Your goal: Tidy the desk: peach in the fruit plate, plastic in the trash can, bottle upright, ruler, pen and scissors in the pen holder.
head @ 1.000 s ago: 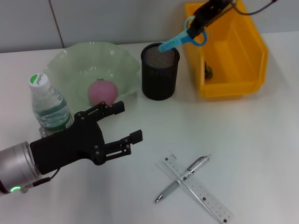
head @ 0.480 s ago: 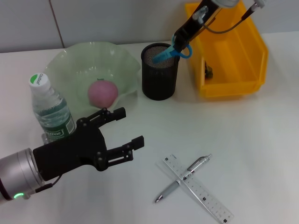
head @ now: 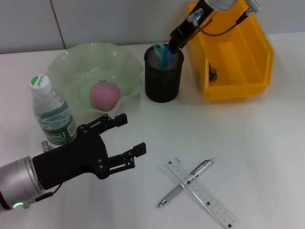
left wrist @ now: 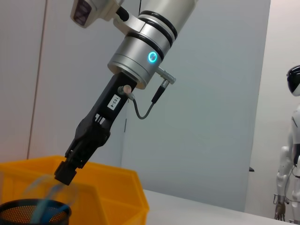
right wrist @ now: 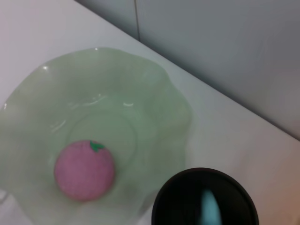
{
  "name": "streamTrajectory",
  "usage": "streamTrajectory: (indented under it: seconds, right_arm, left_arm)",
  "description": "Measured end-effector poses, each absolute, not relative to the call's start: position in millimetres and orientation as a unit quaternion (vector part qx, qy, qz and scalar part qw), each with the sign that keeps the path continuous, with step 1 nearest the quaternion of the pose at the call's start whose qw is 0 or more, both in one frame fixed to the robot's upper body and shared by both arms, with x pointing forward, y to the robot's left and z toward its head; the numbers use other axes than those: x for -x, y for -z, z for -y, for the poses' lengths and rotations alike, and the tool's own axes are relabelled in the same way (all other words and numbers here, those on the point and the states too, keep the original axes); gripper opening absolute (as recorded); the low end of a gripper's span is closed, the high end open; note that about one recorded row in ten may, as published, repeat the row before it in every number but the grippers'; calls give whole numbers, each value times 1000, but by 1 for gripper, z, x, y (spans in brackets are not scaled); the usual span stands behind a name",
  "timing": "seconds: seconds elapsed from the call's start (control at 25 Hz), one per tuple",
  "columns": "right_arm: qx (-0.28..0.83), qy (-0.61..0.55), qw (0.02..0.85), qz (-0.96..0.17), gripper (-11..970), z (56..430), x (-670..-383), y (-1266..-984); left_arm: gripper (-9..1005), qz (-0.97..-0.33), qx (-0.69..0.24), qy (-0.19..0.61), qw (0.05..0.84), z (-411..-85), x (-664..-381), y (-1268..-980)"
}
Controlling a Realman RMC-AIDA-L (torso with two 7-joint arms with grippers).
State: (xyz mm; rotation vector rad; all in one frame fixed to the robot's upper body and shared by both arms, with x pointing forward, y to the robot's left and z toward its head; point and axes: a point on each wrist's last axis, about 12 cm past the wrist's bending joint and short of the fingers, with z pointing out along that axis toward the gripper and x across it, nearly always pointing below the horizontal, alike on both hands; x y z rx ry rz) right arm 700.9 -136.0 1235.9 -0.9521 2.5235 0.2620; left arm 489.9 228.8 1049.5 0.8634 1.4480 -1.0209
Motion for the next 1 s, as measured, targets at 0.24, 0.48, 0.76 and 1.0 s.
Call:
streamTrajectory:
  seconds: [0.24,0.48,0.76,1.0]
  right_arm:
    - [339,-95,221,-909,343,135,-701,-1233]
    - [338,-99,240,-905,487,136,-699,-1233]
    - [330,-140,301,-884,602,144,-678,-1242]
    - [344,-216,261,-876,615,152,-648,-1238]
  left_arm:
    - [842,-613,-364,432,552,-229,-489,-1049]
    - [842,-613,-364,433,552,-229,-489,-1049]
    - [842,-613,-372,432,547,-231,-490,-1051]
    - [843,-618,-371,425,548,-239,-490,-1051]
